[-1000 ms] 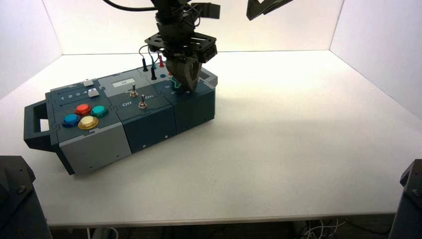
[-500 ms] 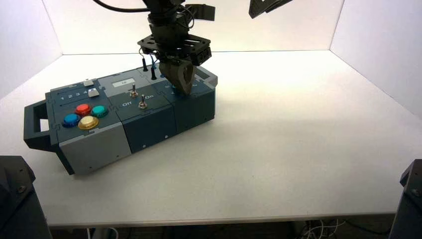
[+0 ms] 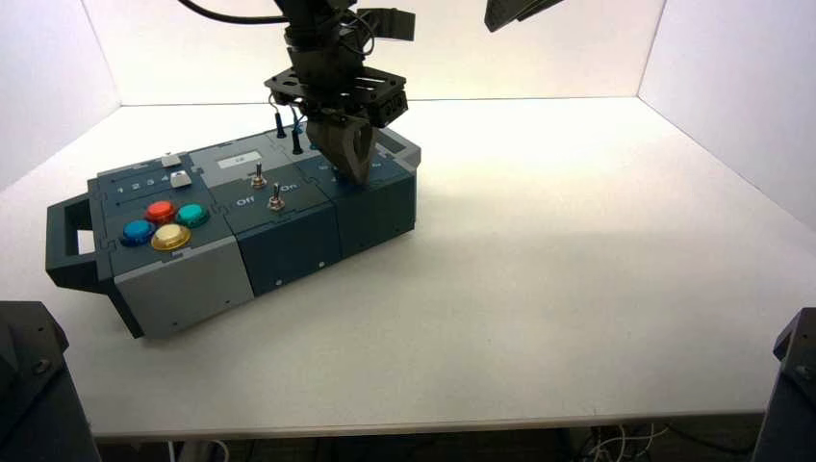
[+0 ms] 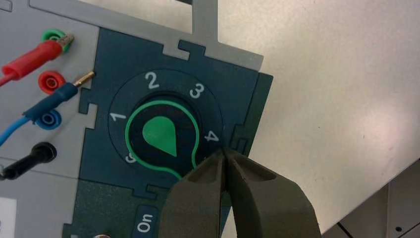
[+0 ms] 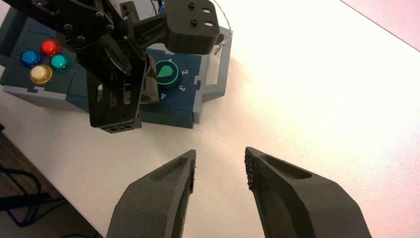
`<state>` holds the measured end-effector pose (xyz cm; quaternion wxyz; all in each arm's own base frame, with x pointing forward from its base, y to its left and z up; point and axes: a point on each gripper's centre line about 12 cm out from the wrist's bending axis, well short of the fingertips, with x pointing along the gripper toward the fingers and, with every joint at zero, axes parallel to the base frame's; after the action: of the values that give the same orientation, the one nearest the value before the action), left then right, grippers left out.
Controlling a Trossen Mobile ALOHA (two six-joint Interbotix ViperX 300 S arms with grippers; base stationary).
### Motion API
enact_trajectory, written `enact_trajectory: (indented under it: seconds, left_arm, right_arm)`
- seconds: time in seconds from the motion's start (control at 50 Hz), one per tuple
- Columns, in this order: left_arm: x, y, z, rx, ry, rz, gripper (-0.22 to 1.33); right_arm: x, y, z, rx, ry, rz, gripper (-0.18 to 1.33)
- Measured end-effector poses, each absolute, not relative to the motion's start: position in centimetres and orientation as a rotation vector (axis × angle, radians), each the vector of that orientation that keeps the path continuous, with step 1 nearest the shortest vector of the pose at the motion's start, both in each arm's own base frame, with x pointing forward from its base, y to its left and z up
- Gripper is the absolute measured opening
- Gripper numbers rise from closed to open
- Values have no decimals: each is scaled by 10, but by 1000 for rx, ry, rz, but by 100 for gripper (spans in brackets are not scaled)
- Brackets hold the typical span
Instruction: Turn the knob to position 5.
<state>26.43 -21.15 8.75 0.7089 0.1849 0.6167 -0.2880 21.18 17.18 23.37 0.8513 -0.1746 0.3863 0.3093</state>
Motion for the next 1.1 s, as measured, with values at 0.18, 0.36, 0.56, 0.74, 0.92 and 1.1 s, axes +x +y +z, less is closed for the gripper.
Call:
enact_trajectory:
  seconds: [0.18,0.36,0.56,0.74,0.92,1.1]
  left_arm:
    - [262,-210,88,413,1372,-640,-16]
    - [259,-208,88,412,1374,-637,-16]
    - [259,-207,88,412,1374,-635,-16]
    - [259,-207,90,412,1369,-636,-16]
    - [261,-206,92,407,1364,-631,-16]
    - [261,-205,94,403,1360,-629,-16]
  right_arm:
    - [212,172,234,-368,813,651,103]
    - [212,171,234,-366,811,650,103]
    - [212,172,235,-365,807,652,103]
    - [210,170,236,-362,803,651,103]
    - [209,170,236,-363,802,652,103]
    - [209,170,237,-362,799,652,103]
